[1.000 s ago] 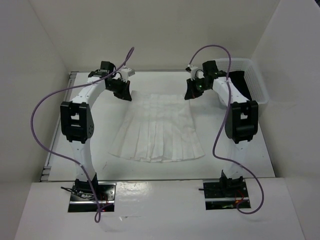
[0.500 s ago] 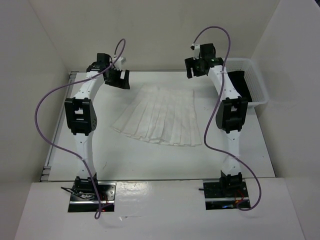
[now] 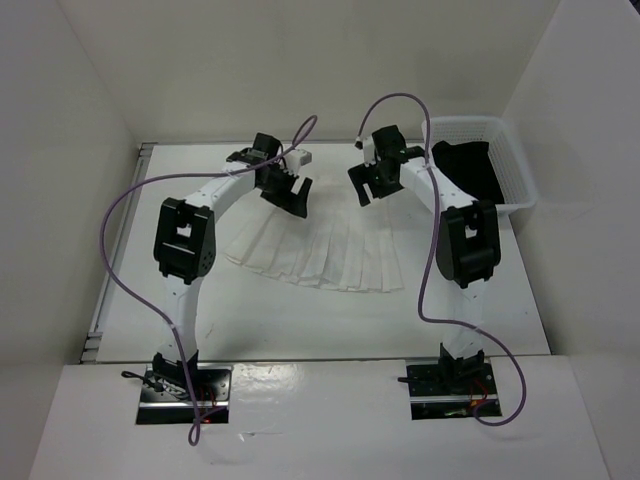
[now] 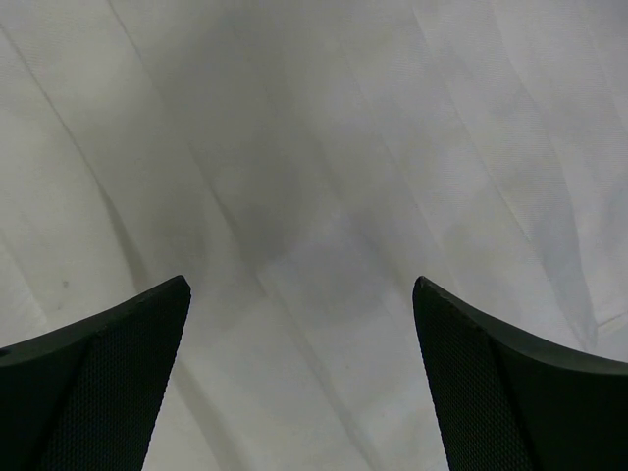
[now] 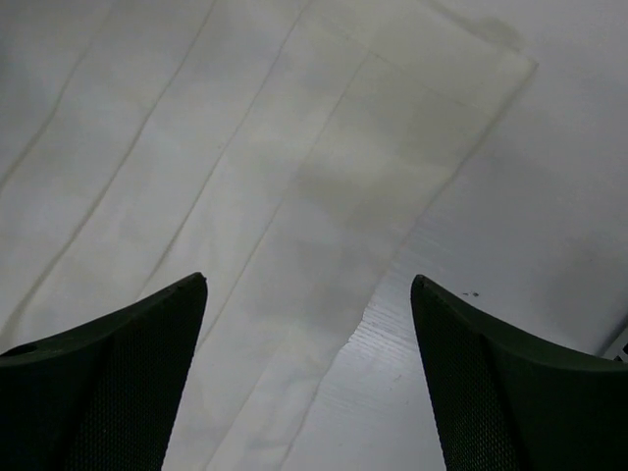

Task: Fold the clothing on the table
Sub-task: Flatten the skirt out, then fold the skirt

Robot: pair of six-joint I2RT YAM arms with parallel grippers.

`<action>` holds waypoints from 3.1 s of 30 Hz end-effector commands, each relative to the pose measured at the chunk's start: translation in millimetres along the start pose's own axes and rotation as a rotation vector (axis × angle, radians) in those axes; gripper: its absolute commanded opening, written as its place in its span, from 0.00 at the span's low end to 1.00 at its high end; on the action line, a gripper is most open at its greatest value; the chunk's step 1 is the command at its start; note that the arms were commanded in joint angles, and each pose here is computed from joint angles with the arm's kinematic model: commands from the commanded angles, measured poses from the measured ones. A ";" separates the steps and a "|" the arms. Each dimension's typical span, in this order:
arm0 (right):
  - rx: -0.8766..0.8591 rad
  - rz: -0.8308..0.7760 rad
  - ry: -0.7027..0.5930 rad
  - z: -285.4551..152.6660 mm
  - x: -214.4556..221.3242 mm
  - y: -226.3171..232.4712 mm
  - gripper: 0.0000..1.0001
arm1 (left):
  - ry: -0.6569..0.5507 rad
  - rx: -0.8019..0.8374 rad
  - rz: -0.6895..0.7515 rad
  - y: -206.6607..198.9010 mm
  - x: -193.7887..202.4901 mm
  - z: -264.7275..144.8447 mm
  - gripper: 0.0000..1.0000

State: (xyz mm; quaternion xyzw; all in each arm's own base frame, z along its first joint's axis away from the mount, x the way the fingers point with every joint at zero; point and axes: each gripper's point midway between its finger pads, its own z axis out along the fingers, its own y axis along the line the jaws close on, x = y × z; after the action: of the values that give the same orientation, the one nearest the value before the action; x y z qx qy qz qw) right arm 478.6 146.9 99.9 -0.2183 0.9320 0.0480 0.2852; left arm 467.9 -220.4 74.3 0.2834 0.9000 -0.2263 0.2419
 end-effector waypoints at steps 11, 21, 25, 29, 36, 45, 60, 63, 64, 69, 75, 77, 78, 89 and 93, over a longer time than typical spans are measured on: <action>0.079 -0.018 -0.137 -40.4 -28.1 -21.6 0.90 | 0.025 -0.171 -0.079 44.3 38.6 -12.1 1.00; 0.079 -0.018 -0.137 -40.4 -28.1 -21.6 0.90 | 0.192 -0.147 -0.260 23.5 117.9 -5.9 1.00; 0.072 -0.019 -0.147 -40.2 -30.7 -20.4 0.90 | 0.223 -0.137 -0.275 2.4 142.3 -17.6 1.00; 0.072 -0.019 -0.147 -40.2 -30.7 -20.4 0.90 | 0.270 -0.083 -0.288 -14.7 166.5 -24.7 1.00; 0.039 -0.021 -0.144 -33.9 -30.7 -15.1 0.90 | 0.300 -0.022 -0.242 -37.4 181.4 -35.1 1.00; 0.010 -0.022 -0.141 -36.0 -33.7 -10.5 0.90 | 0.156 -0.031 -0.182 -29.1 112.9 -75.2 1.00; 0.009 -0.043 -0.151 -41.9 -34.3 -10.2 0.89 | -0.157 0.062 -0.196 83.0 3.1 -91.2 0.81; 0.018 -0.043 -0.149 -42.0 -34.0 -11.8 0.89 | -0.111 0.139 -0.225 85.8 11.6 -67.8 0.72; 0.018 -0.052 -0.149 -42.0 -34.0 -12.2 0.89 | -0.112 0.149 -0.227 86.2 9.7 -66.2 0.72; 0.026 -0.051 -0.138 -40.1 -30.3 -13.3 0.89 | -0.115 0.161 -0.247 94.3 5.3 -54.1 0.72; 0.026 -0.060 -0.138 -40.1 -30.3 -13.7 0.89 | -0.103 0.193 -0.295 107.9 18.2 -36.6 0.72; 0.023 -0.058 -0.120 -36.3 -25.8 -13.2 0.89 | -0.089 0.211 -0.311 108.5 24.9 -28.0 0.72; 0.023 -0.058 -0.120 -36.3 -25.8 -13.2 0.89 | -0.089 0.211 -0.311 108.5 24.9 -28.0 0.72; 0.042 -0.057 -0.107 -38.6 -21.5 -16.1 0.89 | -0.091 0.212 -0.350 129.8 32.8 -9.6 0.72; 0.042 -0.057 -0.107 -38.6 -21.5 -16.1 0.89 | -0.070 0.243 -0.384 131.2 41.3 3.9 0.72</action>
State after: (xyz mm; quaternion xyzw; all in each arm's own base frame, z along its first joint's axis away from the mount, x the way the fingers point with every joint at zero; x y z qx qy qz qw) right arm 482.5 135.5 125.9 -0.2356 0.9163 0.0387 0.3217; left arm 522.7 -111.8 41.2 0.1396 0.8898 -0.3782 0.2140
